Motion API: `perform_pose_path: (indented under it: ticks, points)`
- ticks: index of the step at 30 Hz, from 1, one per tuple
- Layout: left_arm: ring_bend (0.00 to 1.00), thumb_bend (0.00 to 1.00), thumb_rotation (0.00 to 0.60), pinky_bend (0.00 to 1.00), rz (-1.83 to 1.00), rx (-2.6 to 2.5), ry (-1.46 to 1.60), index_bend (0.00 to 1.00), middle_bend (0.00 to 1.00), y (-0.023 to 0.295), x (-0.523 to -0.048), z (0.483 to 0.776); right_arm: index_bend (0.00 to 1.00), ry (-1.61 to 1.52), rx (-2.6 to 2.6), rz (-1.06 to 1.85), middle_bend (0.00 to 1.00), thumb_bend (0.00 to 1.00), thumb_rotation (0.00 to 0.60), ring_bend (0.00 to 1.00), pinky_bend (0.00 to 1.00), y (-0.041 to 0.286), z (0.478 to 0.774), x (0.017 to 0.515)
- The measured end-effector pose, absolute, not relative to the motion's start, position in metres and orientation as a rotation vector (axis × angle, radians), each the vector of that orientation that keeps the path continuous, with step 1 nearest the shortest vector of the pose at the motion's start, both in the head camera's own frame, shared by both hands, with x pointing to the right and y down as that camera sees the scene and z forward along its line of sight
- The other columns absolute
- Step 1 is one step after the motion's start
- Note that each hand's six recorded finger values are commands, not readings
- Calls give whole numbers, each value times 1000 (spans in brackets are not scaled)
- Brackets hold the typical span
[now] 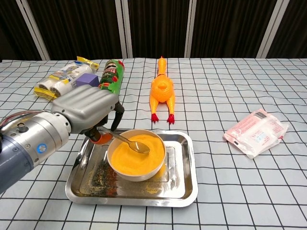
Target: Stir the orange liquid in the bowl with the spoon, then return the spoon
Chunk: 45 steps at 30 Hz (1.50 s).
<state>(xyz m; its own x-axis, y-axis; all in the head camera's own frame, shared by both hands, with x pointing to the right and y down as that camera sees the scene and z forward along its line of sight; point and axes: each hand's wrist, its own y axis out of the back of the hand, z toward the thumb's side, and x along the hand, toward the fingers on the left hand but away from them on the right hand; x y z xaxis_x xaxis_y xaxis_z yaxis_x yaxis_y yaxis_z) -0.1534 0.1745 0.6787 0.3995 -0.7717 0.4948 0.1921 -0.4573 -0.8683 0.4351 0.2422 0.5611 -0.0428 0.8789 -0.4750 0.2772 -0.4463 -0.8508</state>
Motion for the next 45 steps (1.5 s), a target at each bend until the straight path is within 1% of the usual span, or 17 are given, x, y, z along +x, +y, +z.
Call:
perform_pose_path:
  ticks: [10,13,17,21,27,34,45]
  points:
    - [992,527,600,973,-1228,-1669,529,637,1000,170,-157,672,0,-1223,-1720,1516,0,404,600,0,0,242,561,435]
    - [992,566,600,974,-1223,-1664,533,682,1000,168,-157,669,0,-1223,-1720,1516,0,405,600,0,0,242,561,435]
    - [992,650,600,973,-1210,-1662,535,760,1000,167,-156,664,0,-1223,-1720,1515,0,404,600,0,0,242,561,435]
    - [992,694,600,973,-1201,-1666,523,789,1000,167,-156,659,0,-1225,-1719,1516,0,405,600,0,0,242,561,435]
    - [998,705,600,974,-1245,-1679,470,818,1000,168,-160,653,0,-1225,-1720,1514,0,404,600,0,0,242,561,435]
    - [998,705,600,974,-1335,-1685,366,829,1000,169,-170,647,0,-1224,-1722,1514,0,405,600,0,0,242,561,435]
    - [998,714,600,974,-1495,-1713,238,832,1000,169,-175,648,0,-1227,-1720,1514,0,405,600,0,0,242,561,435]
